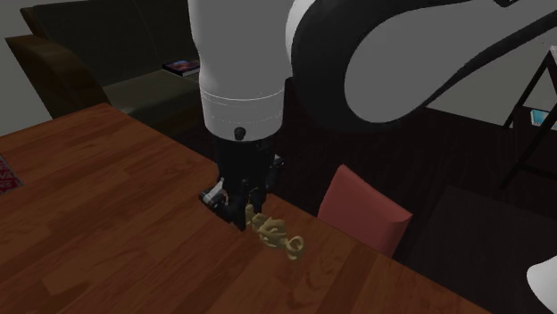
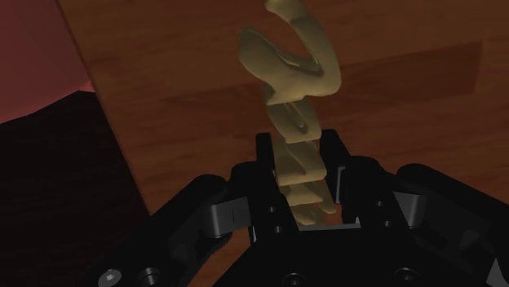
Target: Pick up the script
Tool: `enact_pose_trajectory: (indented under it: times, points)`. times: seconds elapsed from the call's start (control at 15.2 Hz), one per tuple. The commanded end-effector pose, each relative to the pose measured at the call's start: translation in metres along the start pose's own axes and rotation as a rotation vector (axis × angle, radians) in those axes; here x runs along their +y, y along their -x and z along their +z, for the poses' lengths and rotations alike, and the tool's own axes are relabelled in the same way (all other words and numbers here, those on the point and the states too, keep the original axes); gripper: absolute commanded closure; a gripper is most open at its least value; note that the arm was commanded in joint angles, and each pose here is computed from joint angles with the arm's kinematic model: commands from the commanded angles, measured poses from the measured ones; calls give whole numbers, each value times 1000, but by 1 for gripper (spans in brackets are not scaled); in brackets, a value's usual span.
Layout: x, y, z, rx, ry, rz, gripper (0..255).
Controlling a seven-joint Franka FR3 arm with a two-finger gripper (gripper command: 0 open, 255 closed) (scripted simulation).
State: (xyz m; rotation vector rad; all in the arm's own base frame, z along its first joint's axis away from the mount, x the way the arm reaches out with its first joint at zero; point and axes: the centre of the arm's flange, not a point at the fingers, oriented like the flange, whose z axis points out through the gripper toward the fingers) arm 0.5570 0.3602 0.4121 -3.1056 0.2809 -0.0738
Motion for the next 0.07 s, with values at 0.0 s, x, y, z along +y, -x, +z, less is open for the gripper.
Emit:
enact_pose_trajectory:
  times: [0.0]
  points:
    - [0,0,-3,0,0,0,255]
